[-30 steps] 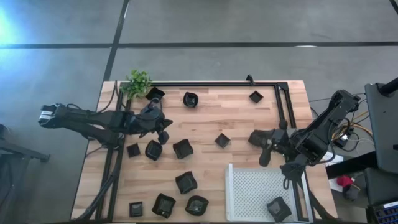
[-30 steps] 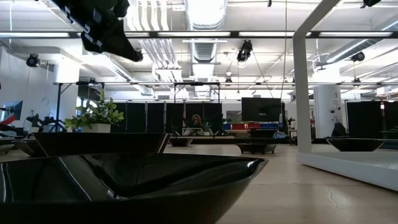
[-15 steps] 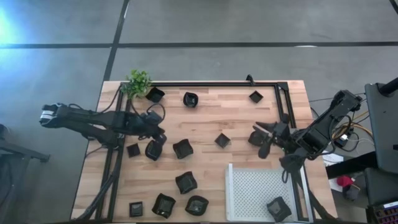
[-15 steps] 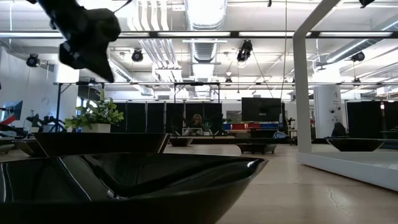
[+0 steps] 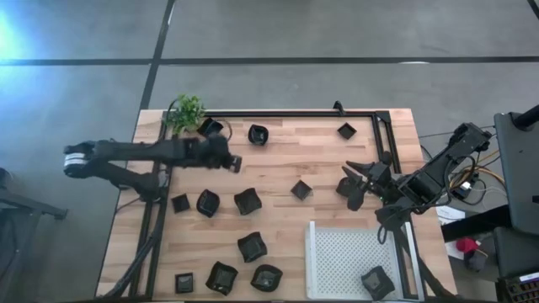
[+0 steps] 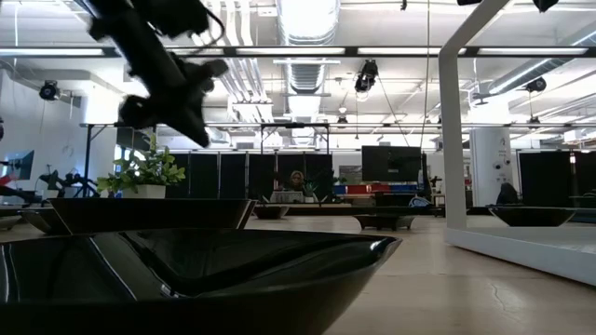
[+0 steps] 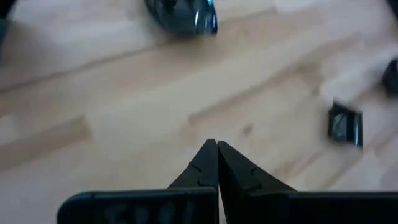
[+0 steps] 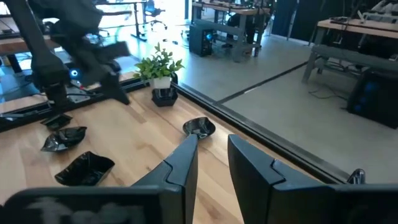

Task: Pick & Place Mini shaped plates
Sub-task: Put the leaf shaped plate on the shelf

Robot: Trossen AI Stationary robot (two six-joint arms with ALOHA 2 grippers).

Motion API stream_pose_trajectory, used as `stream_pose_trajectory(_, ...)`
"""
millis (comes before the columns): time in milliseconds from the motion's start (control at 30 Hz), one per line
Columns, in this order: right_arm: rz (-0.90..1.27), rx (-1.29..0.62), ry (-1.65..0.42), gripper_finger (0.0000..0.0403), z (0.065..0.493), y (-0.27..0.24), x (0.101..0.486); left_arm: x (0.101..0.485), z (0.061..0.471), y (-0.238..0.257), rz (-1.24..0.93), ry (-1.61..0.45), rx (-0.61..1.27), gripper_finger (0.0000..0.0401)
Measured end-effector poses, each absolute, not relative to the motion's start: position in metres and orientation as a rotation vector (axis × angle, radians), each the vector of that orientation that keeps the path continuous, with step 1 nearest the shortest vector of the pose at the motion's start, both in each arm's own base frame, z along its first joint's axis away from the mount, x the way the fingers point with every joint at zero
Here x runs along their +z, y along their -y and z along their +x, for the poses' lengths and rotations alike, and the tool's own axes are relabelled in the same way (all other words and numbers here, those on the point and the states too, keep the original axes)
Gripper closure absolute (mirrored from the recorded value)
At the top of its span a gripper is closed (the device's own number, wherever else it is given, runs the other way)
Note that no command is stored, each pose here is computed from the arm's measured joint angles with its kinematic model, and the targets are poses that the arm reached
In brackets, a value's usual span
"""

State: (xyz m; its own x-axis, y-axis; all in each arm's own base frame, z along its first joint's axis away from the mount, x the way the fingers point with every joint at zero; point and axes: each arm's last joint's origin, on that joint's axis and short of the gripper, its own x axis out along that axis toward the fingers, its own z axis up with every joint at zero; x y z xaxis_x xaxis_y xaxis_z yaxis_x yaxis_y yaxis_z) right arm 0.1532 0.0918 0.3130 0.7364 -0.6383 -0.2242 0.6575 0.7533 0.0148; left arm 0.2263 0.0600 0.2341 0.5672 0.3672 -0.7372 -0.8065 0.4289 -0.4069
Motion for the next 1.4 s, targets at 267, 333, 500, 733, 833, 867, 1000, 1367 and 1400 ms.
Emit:
stream_pose_trajectory(267, 0.095, -0.712, -0.211, 0.0319, 0.153, -0.092, 0.313, 0.204, 0.245, -0.115, -0.872, -0.590, 0.855, 0.0401)
stream_pose_trajectory(333, 0.095, -0.712, -0.211, 0.0322, 0.153, -0.092, 0.313, 0.198, 0.248, -0.125, -0.882, -0.607, 0.874, 0.0401)
stream_pose_trajectory(500, 0.096, -0.712, -0.211, 0.0326, 0.153, -0.092, 0.313, 0.189, 0.257, -0.144, -0.912, -0.644, 0.879, 0.0401)
stream_pose_trajectory(733, 0.096, -0.712, -0.211, 0.0321, 0.153, -0.092, 0.313, 0.185, 0.276, -0.160, -0.916, -0.666, 0.873, 0.0401)
stream_pose_trajectory(833, 0.097, -0.712, -0.210, 0.0321, 0.153, -0.092, 0.313, 0.183, 0.279, -0.165, -0.928, -0.666, 0.883, 0.0399)
stream_pose_trajectory(867, 0.097, -0.712, -0.210, 0.0321, 0.153, -0.092, 0.313, 0.182, 0.279, -0.167, -0.936, -0.666, 0.883, 0.0397)
stream_pose_trajectory(1000, 0.097, -0.712, -0.210, 0.0323, 0.153, -0.092, 0.313, 0.183, 0.279, -0.172, -0.947, -0.656, 0.891, 0.0367)
stream_pose_trajectory(1367, 0.083, -0.716, -0.210, 0.0326, 0.153, -0.092, 0.313, 0.169, 0.286, -0.182, -1.052, -0.571, 0.952, 0.0312)
stream_pose_trajectory(1400, 0.083, -0.717, -0.210, 0.0326, 0.153, -0.092, 0.313, 0.165, 0.286, -0.183, -1.059, -0.578, 0.958, 0.0312)
